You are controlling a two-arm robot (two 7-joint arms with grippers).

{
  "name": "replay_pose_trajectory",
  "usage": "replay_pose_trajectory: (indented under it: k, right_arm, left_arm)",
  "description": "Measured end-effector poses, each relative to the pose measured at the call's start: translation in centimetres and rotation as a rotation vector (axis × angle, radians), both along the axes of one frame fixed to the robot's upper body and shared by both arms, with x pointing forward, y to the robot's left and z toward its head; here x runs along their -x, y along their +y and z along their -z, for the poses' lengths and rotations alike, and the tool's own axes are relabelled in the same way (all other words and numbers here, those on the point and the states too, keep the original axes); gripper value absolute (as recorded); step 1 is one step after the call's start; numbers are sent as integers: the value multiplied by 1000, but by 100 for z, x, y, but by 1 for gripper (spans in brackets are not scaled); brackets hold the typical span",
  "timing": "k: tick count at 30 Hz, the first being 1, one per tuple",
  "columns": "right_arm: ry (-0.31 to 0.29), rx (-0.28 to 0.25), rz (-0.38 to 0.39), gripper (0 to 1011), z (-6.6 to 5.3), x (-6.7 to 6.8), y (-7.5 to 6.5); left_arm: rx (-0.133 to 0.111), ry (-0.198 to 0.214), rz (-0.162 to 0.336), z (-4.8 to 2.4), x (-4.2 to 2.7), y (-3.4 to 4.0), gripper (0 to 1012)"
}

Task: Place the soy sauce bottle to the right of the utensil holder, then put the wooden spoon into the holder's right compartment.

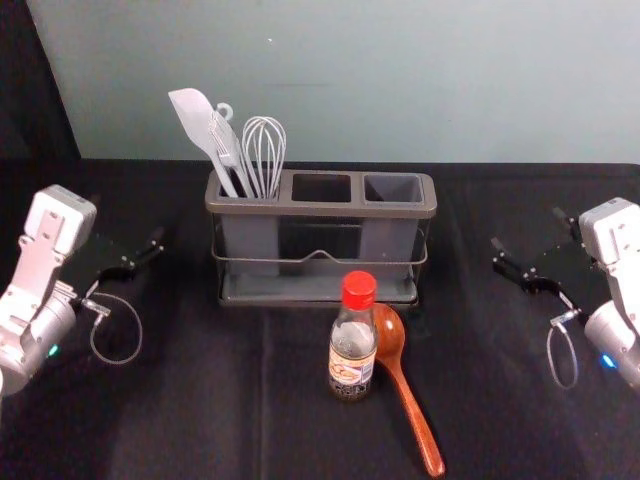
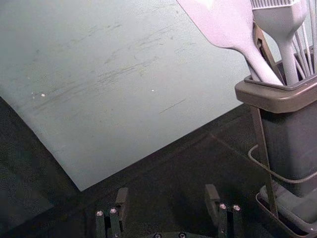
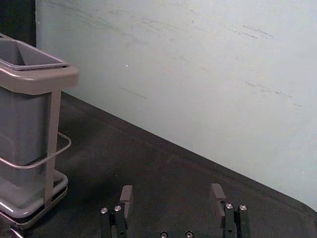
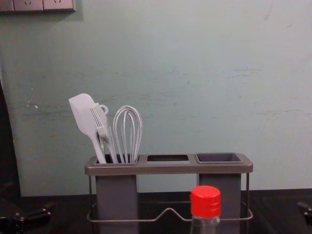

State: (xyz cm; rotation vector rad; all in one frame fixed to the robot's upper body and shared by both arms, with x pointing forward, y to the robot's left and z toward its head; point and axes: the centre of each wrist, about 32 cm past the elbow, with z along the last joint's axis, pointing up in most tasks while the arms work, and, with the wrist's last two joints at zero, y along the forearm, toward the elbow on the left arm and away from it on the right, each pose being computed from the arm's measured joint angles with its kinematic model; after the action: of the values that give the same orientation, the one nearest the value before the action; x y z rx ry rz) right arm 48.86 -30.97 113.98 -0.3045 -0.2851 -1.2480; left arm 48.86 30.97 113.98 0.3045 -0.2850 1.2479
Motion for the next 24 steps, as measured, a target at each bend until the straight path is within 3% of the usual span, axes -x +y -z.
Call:
replay_pose_trajectory:
  k: [21,24]
  right_arm:
    - [0,0,0,1000,1,1,-1]
    - [4,-1,-2,1002,40,50,-11]
  left_arm:
    - [0,0,0,0,0,0,1000]
    - [0,0,0,0,0,0,1000]
